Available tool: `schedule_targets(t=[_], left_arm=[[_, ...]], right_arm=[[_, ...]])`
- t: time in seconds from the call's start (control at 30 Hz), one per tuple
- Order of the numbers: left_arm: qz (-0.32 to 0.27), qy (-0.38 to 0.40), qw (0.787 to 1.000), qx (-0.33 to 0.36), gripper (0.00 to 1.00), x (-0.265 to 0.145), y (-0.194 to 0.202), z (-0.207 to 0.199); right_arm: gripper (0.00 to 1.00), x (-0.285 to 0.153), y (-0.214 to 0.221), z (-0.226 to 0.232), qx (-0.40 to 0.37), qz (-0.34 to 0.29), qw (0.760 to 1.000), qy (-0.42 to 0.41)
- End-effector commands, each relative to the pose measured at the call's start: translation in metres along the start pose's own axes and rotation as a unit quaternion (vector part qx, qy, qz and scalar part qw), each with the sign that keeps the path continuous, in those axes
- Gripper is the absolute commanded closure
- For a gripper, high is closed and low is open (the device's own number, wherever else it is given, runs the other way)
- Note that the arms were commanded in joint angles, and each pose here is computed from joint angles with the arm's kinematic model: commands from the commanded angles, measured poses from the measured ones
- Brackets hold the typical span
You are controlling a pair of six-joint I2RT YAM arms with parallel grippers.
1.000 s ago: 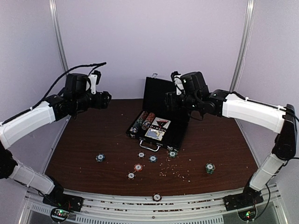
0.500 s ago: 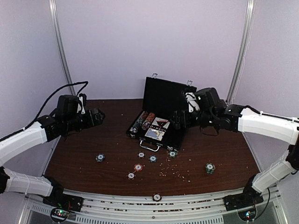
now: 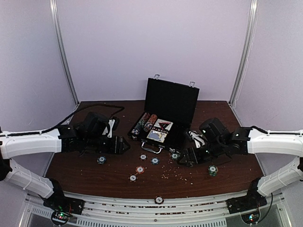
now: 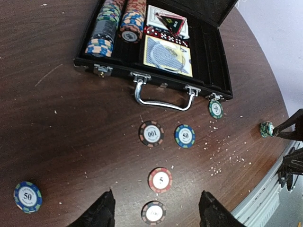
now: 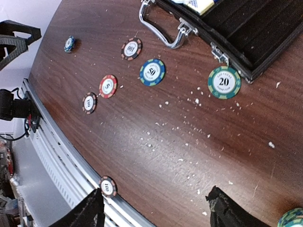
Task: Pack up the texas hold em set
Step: Pick up the poker chip from the corner of the board.
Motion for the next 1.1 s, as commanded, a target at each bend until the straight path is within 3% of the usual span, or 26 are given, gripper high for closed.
schedule_targets(t=[0.0,0.23,0.63,1.07], left_arm=[[-0.006,0.006,1.000,-0.022,0.38,-0.002,0.002,-0.009],[0.010,-0.034,0.999,-0.030,0.44,-0.003,0.004,-0.003],[0.018,-0.046,0.998,0.040,0.43,-0.013,0.004,-0.001],[0.041,0.007,0.990,0.135,0.42,-0.023,0.003,-0.011]], right_arm=[[0.26,-0.005,0.015,0.004,0.080,0.018,0.995,-0.062],[0.32,0.009,0.038,0.012,0.204,0.006,0.969,-0.136],[0.40,0.057,0.081,0.049,0.316,0.027,0.934,-0.163],[0.47,0.085,0.100,0.070,0.325,0.079,0.938,-0.091]])
Point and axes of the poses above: each gripper's point midway between its finger pads, its own x axis out along the fingers, its own z axis along the line the jaws close on, y = z × x, the point moved 9 cm from there along -x, back along the fingers, and after that the axes turned 9 degrees about x, right-handed, at the moved point
